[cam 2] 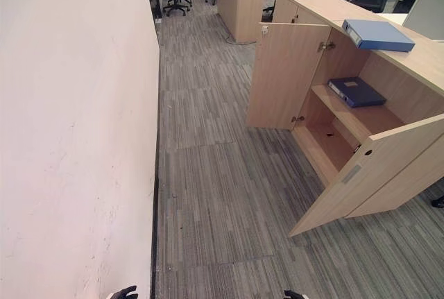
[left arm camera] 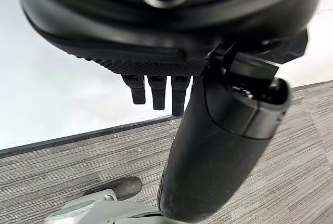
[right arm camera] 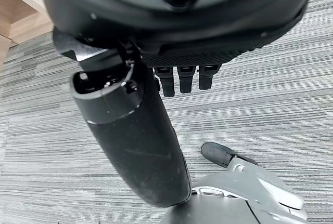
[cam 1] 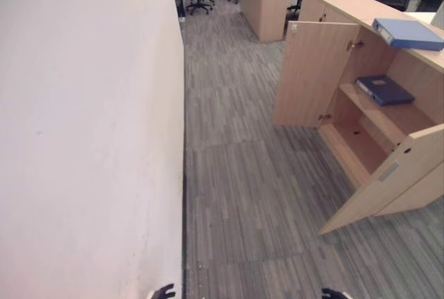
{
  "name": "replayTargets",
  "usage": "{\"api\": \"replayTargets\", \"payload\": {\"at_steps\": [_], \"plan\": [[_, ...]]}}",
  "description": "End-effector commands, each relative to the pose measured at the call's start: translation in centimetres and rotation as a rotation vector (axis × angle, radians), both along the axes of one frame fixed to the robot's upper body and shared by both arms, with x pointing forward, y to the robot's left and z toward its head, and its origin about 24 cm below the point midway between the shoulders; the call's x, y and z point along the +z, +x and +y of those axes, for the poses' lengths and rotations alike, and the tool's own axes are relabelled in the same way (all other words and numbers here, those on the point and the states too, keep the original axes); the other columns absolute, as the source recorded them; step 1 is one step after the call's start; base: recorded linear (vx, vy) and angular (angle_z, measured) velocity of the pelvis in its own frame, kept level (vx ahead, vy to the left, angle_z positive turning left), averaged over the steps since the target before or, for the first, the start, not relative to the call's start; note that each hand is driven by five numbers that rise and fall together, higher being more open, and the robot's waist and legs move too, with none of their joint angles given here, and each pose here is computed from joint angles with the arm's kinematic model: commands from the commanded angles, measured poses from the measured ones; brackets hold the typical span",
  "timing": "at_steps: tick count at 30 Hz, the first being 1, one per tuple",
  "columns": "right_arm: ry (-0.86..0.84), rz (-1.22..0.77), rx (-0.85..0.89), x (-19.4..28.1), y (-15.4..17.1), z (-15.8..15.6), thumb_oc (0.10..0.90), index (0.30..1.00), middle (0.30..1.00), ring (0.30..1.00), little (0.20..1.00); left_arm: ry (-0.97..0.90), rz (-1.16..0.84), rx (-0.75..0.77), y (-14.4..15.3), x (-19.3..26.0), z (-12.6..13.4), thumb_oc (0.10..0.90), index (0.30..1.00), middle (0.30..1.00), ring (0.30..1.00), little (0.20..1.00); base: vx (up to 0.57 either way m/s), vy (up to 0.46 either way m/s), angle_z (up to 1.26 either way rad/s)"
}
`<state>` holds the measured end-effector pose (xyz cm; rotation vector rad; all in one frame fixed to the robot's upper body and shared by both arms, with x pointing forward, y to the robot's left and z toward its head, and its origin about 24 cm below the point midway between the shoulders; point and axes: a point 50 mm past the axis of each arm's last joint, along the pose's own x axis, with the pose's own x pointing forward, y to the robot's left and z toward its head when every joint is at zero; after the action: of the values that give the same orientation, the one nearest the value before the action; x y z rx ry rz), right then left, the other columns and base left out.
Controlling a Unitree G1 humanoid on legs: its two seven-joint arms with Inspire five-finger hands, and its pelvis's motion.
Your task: Put the empty folder in the office cabinet
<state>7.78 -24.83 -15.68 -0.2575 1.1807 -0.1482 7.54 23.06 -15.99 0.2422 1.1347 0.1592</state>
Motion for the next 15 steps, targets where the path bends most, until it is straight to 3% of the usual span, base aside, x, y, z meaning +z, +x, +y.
{"api": "replayTargets", "payload": {"at_steps": [1,15], "plan": [[-0.067,-0.029,0.059,0.8,1.9,-1.6,0.8,0.9,0.9,0.9,0.9,0.028,-0.1,-0.018,3.3,1.0,0.9,0.8,0.9,0.9,0.9,0.9,0.04,-0.097,0.01],[-0.068,-0.051,0.055,1.1,2.8,-1.9,0.8,0.9,0.9,0.9,0.9,0.02,-0.133,0.015,4.2,1.5,1.5,0.8,0.9,0.9,0.9,0.9,0.02,-0.098,0.02]]}}
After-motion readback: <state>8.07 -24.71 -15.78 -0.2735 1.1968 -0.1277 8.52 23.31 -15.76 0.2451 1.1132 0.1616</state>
